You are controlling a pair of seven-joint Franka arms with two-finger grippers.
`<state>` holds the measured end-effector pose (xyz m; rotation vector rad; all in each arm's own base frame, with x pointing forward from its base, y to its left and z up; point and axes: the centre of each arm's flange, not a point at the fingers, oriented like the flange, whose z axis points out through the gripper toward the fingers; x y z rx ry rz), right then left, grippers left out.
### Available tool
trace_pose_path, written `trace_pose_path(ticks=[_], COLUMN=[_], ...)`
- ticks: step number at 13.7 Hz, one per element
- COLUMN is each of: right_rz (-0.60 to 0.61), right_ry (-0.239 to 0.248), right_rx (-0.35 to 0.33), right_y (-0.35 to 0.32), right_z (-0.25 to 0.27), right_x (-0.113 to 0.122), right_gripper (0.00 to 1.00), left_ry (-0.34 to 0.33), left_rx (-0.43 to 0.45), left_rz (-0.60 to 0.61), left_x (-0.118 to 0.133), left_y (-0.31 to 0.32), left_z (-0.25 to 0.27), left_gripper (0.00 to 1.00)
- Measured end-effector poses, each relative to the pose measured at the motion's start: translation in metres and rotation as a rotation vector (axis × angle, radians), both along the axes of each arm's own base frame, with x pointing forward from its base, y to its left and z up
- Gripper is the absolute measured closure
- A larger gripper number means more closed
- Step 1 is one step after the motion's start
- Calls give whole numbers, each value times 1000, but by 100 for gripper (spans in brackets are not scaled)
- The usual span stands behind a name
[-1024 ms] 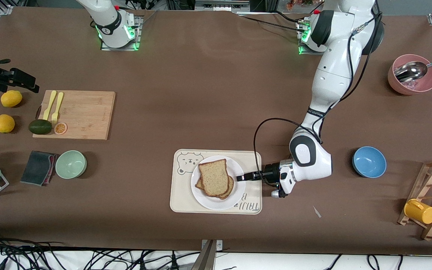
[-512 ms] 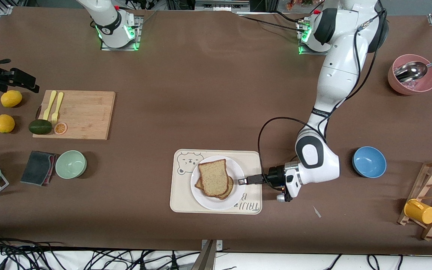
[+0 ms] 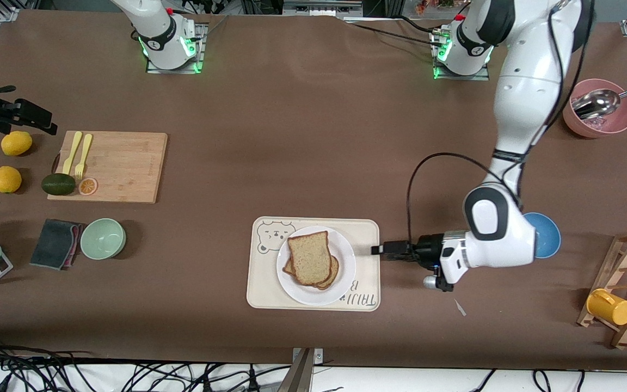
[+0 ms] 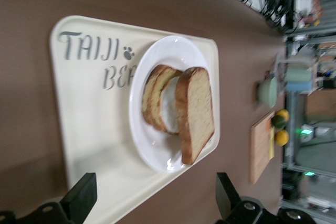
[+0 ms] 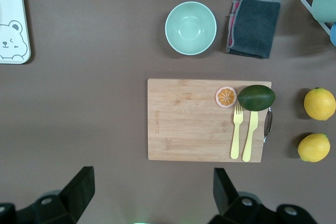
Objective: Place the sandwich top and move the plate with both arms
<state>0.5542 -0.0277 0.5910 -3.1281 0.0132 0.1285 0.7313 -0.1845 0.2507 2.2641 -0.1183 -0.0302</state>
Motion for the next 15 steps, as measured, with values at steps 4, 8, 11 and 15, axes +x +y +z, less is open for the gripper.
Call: trace_pose_path(ticks=[4,8,11,15], right_rz=[0,1,1,1], right_ry=[0,0,0,0], right_rx=[0,0,0,0], right_y=[0,0,0,0], right_z=[0,0,0,0], right_x=[0,0,0,0], right_gripper=[0,0,0,0], left_ry=[35,63,71,13], left_rx=[240,444,560,737], left_rz=[-89,-137,-102,-81], left_x=[-13,-34,-52,-66], left_y=[32,89,122,148], left_z=[75,158,213,263], left_gripper=[0,0,0,0])
